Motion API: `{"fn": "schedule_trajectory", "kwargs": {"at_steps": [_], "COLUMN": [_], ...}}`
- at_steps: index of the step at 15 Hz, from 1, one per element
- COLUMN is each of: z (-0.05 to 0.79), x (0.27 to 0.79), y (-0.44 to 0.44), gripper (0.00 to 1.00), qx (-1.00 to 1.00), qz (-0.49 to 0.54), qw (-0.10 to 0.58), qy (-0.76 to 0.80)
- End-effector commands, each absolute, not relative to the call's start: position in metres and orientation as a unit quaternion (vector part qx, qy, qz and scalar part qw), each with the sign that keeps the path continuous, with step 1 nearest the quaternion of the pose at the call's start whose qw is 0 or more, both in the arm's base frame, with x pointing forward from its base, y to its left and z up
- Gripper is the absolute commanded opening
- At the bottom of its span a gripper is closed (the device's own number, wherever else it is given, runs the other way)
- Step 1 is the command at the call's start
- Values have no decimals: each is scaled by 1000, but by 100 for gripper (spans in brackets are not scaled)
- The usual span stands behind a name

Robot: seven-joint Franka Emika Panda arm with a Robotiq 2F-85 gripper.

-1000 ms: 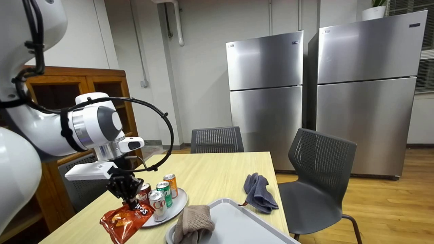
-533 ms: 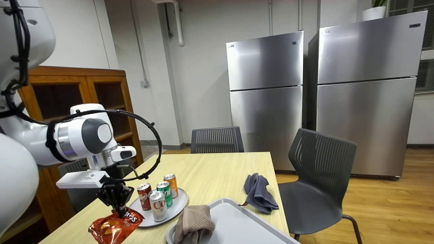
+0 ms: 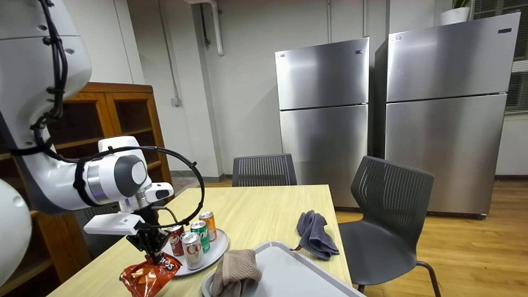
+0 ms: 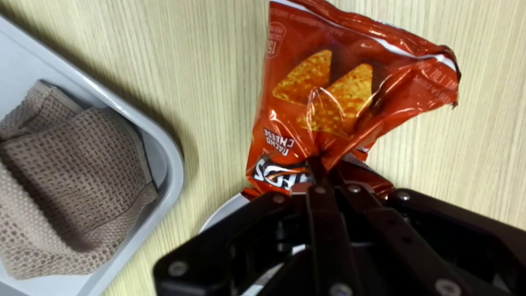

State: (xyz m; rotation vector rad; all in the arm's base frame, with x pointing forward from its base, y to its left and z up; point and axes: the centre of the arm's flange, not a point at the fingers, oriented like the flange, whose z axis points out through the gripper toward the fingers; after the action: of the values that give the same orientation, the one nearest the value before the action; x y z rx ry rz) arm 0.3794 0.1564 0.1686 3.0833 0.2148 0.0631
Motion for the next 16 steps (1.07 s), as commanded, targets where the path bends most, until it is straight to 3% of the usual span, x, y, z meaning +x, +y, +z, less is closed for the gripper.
{"fn": "schedule_trajectory", "kwargs": {"at_steps": [1,16], "z": [155,129], "x": [394,385], "y": [157,169], "gripper": [0,0], "qx": [997,997], "qz": [31,-4], "qw": [22,52], "qy": [71,57]}}
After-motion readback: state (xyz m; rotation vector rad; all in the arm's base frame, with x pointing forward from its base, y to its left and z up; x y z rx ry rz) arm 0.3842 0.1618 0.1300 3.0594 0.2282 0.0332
